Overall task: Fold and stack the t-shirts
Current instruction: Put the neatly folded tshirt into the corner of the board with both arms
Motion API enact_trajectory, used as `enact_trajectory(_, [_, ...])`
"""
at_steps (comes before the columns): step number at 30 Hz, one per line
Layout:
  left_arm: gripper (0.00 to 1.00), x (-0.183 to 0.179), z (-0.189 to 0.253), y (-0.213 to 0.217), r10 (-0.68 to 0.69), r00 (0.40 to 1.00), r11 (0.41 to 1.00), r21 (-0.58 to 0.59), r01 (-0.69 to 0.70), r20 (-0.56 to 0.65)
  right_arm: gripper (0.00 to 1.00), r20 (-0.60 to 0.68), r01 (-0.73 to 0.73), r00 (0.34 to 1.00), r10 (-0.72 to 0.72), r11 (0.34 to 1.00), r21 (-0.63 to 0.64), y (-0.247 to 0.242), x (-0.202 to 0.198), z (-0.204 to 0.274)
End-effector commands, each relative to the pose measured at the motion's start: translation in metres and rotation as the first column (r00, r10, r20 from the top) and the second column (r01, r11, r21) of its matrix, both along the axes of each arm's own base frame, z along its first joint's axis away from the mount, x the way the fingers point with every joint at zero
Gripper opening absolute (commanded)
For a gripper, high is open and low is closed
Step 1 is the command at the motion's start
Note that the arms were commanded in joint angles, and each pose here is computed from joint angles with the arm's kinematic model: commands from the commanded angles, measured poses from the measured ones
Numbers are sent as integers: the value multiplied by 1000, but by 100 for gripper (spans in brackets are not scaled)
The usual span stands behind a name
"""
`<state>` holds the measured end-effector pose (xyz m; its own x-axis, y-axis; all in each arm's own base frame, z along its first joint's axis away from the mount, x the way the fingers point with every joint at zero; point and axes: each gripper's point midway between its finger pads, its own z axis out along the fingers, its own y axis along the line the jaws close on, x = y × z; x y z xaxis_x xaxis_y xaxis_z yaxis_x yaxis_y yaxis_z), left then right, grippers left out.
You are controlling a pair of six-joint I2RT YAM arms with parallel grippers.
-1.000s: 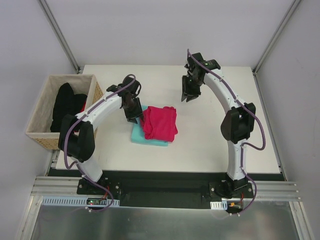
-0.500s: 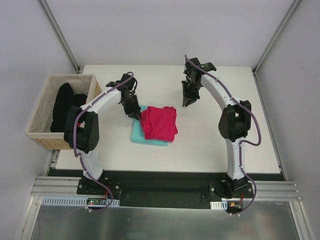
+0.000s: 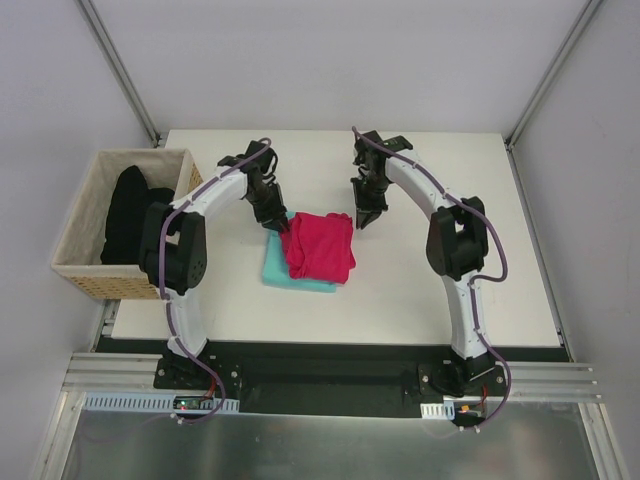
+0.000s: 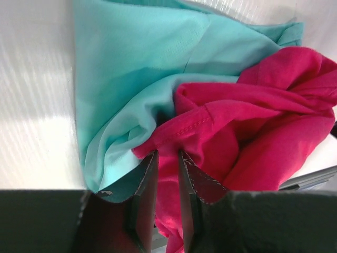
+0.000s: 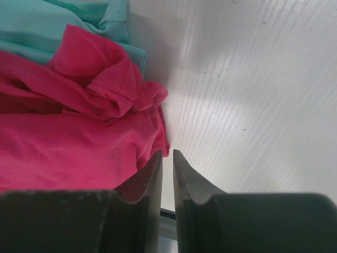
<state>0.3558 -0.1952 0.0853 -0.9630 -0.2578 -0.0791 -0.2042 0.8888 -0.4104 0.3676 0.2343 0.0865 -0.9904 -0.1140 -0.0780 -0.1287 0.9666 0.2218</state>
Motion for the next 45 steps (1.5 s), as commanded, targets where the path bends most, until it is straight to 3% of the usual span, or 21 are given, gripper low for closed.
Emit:
enact_trajectory(1, [21,14,3,-6,-42,999,999,-28,42,22,16,7,8,1000,-8,1000,29,6,-8,20])
enact_trajectory(3, [21,18,4,-7,-45,999,998,-35,46,27,16,13,6,1000,-7,999,43,8,-9,25])
enact_trajectory(6, [0,23,2,-9,-50,998,998,-46,51,26,16,23,-2,1000,0,998,56,12,-12,33])
enact_trajectory(25, [0,15,6,24,20,999,1000,2,-20,32,15,27,-105,994,102,986,126,66,-28,40])
enact_trajectory(29, [0,6,7,27,35,999,999,9,-36,26,15,65,-96,994,93,994,48,53,-25,44])
enact_trajectory(31, [16,4,15,29,45,998,999,10,-46,43,15,82,-94,992,93,996,9,43,-25,45])
enact_trajectory(34, [27,2,25,35,61,995,998,27,-64,77,16,118,-68,990,71,997,-28,26,-18,50])
enact_trajectory(41, [30,3,53,40,72,984,997,27,-78,164,16,107,0,994,14,991,-131,-17,-11,35])
enact_trajectory(45, [31,-6,55,51,98,982,992,58,-108,163,16,67,5,998,4,991,-130,-25,-9,19])
